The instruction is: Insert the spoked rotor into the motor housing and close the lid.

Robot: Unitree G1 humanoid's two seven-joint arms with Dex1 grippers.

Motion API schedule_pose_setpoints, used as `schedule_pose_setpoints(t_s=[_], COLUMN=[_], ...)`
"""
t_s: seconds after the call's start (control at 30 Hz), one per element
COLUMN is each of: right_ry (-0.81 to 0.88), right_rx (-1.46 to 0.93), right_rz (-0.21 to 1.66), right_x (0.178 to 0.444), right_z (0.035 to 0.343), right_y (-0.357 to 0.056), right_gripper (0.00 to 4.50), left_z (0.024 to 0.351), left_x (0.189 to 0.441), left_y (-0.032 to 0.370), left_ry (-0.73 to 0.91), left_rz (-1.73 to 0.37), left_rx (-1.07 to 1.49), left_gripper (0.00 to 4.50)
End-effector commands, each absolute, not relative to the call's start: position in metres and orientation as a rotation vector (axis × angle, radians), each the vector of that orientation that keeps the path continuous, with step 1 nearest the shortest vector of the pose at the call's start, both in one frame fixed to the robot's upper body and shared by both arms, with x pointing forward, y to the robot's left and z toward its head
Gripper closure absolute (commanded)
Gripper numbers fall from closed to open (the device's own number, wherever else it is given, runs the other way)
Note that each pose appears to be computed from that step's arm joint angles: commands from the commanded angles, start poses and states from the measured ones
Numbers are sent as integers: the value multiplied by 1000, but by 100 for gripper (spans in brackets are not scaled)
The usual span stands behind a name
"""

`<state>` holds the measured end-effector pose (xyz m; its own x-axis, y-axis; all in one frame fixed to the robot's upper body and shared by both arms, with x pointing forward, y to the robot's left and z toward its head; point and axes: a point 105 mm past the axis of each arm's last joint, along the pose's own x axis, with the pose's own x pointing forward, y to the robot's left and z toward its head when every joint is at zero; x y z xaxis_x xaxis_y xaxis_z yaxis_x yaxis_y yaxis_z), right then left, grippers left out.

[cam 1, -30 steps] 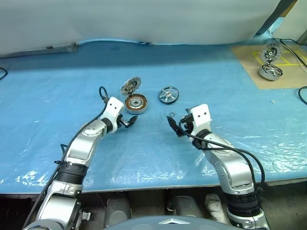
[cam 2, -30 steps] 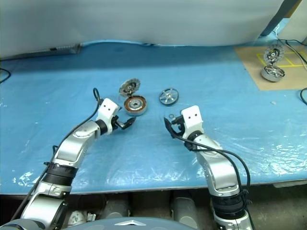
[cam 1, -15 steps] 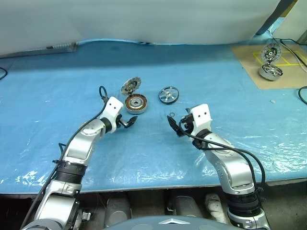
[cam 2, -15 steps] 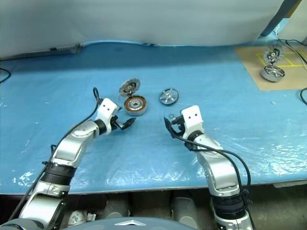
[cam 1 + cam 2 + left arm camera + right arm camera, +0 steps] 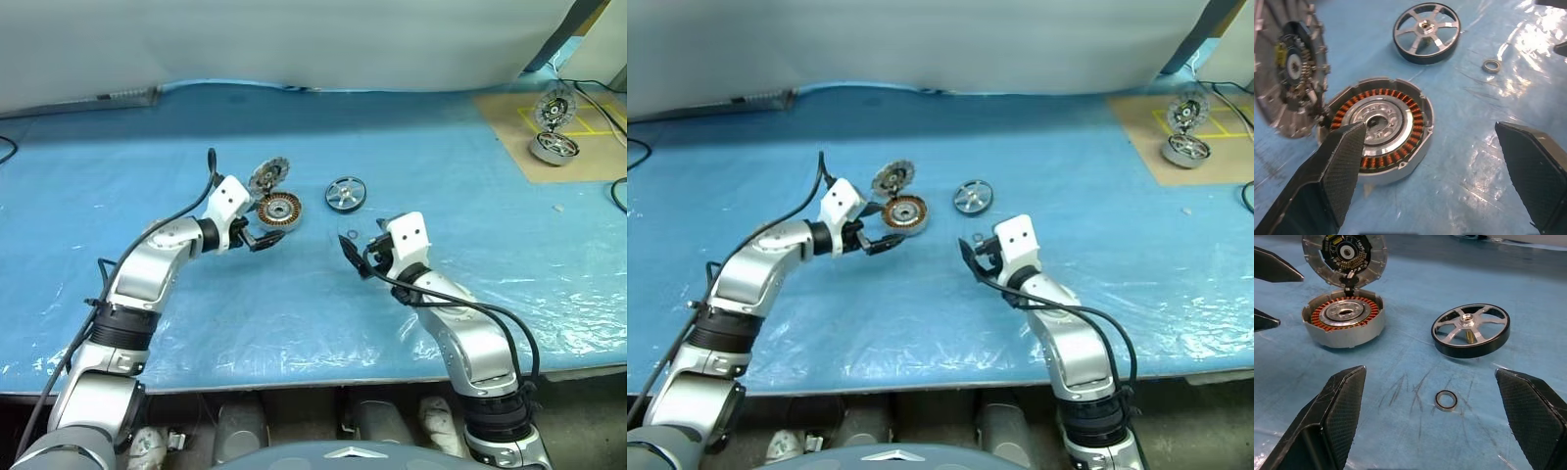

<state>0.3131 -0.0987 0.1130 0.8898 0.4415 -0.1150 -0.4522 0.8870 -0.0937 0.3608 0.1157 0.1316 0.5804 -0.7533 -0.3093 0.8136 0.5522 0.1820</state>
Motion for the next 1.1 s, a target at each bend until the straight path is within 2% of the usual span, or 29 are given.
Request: schedule_pose_setpoints(t_s=[0.03,0.23,0.63,1.1], right_ry=[6,-35,-72,-67], right_rx=[-115,-141,-148,-158], right_rz=[514,530,522,505], right_x=[311,312,314,317], right_z=[129,130,126,124], right_y=[-86,-77,-67,-70], right_gripper=[1,1,1,1], left_z=[132,127,132,120], left_x=[368,392,416,410], left_y=[112,104,102,91], left_ry=[218,265,271,307], left_rz=[-991,-1000,-929,-969], left_rx=[405,489,578,590], left_gripper=[0,0,0,0])
